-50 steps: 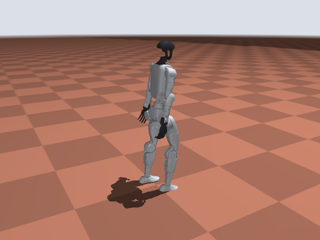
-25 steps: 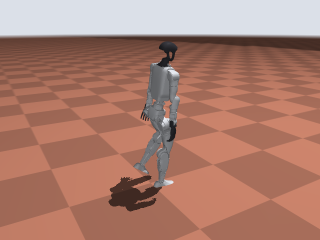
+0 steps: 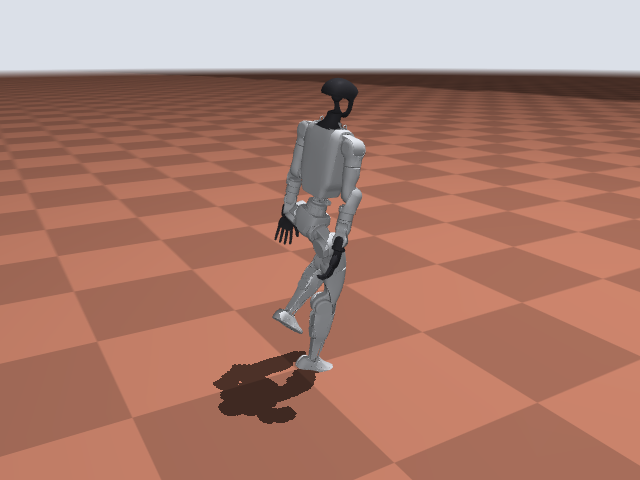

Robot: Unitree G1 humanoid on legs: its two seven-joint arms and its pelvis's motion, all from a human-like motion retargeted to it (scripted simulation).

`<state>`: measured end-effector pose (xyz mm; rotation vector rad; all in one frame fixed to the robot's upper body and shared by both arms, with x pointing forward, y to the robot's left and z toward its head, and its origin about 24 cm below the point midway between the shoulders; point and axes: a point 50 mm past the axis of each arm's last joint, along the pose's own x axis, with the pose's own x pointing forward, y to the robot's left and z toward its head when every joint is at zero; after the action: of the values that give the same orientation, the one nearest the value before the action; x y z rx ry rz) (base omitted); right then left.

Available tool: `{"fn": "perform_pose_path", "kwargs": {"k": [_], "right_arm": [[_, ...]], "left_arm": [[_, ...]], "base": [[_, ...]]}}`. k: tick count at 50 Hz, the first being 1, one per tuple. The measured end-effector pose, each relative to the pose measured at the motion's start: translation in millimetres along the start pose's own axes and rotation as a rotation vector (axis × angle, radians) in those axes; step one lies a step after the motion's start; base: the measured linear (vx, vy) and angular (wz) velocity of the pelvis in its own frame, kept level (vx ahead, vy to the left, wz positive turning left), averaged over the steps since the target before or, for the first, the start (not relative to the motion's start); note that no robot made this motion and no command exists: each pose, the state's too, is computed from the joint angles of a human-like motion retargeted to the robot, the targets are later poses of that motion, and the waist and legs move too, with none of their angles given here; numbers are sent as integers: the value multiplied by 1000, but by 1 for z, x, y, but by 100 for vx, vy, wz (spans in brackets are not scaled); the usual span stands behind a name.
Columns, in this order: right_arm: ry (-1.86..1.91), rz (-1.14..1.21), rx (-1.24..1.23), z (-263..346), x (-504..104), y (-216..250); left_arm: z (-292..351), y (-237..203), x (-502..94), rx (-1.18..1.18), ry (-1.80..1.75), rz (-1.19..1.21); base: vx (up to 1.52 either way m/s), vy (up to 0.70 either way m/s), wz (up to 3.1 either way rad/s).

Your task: Upper body actions

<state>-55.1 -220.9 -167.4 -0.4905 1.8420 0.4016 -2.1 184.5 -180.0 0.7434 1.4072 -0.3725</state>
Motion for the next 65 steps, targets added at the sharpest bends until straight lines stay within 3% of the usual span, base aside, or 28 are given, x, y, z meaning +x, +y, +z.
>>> {"fn": "perform_pose_path", "kwargs": {"k": [11, 13, 18, 25, 30, 35, 40, 43, 46, 49, 55, 61, 65], "right_arm": [[-311, -278, 89, 55, -13, -38], [-346, -266, 121, 61, -15, -40], [-149, -46, 212, 32, -5, -9], [-81, 37, 280, 17, -2, 2], [-208, -34, 160, 45, -7, -11], [-463, -248, -59, 97, -27, -45], [-458, -357, -56, 114, -37, -60], [-421, -282, -43, 104, -30, -48], [-222, -53, 51, 66, -14, -22], [-103, 51, 132, 38, -6, -1], [-84, 63, 144, 17, 1, 22], [-315, -138, -129, 63, -11, -11], [-348, -249, -182, 80, -17, -24]], "left_arm": [[-6, 21, 3, -132, 17, -138], [-3, 28, 5, -123, 16, -139], [-20, -4, -2, -23, 137, -296], [-5, -17, -3, 16, 22, -191], [-23, -12, -4, -36, 70, -194], [-25, 0, -3, -89, 92, -215], [-17, 23, 2, -88, 83, -131], [-14, 18, 2, -60, 84, -143], [-14, 8, 0, 63, 133, -270], [-3, 2, 0, 83, 64, -231], [-2, 2, 0, 27, -29, -53], [-8, 23, 1, -189, -44, 2], [-17, 28, 1, -224, 2, 0]], "base": [[-9, 3, 46], [6, -3, 17], [46, -12, -50], [14, 10, 51], [-7, 18, -70], [-14, 18, -8], [-9, 14, 45], [31, 9, -38], [43, 10, 25], [9, 13, 178], [-1, 12, -48], [-25, 14, -35], [-2, 9, 107]]}}
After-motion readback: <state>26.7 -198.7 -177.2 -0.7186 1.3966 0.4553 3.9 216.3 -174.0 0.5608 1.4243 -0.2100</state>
